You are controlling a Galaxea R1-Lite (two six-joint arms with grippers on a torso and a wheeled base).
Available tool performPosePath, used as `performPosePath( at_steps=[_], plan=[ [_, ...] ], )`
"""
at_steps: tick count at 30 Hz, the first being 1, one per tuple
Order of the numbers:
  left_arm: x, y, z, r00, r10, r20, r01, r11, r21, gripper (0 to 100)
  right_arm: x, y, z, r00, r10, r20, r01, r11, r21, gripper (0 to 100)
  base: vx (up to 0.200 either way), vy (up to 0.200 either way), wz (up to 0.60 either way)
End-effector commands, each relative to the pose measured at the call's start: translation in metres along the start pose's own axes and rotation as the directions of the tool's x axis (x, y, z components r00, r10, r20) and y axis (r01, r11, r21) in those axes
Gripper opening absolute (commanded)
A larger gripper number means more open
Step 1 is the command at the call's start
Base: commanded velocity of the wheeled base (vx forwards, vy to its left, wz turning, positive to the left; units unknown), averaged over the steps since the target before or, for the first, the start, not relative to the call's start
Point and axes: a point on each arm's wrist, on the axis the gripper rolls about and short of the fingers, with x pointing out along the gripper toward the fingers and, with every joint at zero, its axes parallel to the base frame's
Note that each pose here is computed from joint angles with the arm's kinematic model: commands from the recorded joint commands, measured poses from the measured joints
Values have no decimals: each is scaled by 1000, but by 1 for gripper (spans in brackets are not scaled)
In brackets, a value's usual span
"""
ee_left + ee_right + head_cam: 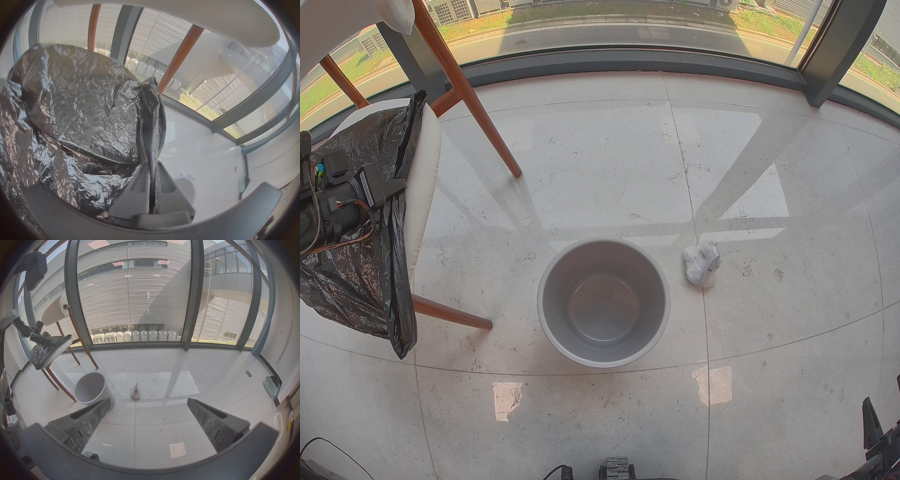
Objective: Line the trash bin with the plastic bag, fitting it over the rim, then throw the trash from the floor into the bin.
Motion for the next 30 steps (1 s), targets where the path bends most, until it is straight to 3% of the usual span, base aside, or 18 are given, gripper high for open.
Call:
performPosePath(
  at_steps=[1, 3, 9, 12, 20, 22, 30],
  plan=[
    [-4, -3, 2, 998, -56, -5, 55, 996, -63, 0, 0, 0, -5, 1000, 0, -1, 0, 1000, 0, 100, 0, 0, 0],
    [-11, -8, 5, 995, -100, -2, 99, 987, -129, 0, 0, 0, -5, 1000, 1, -1, -1, 1000, 0, 100, 0, 0, 0],
    [-25, -15, 4, 987, -160, -2, 158, 973, -169, 0, 0, 0, -5, 1000, 0, -1, 0, 1000, 0, 100, 0, 0, 0],
    [-39, -22, 3, 957, -289, -38, 278, 944, -177, 0, 0, 0, -5, 1000, 1, -1, -1, 1000, 0, 100, 0, 0, 0],
    [-43, -30, 1, 922, -381, -72, 365, 915, -175, 0, 0, 0, -5, 1000, 0, -1, 0, 1000, 0, 100, 0, 0, 0],
    [-43, -37, -2, 897, -431, -98, 410, 894, -178, 0, 0, 0, -5, 1000, 0, -1, 0, 1000, 0, 100, 0, 0, 0],
    [-40, -58, -9, 844, -517, -143, 491, 852, -183, 0, 0, 0, -5, 1000, 0, -1, 0, 1000, 0, 100, 0, 0, 0]
  ],
)
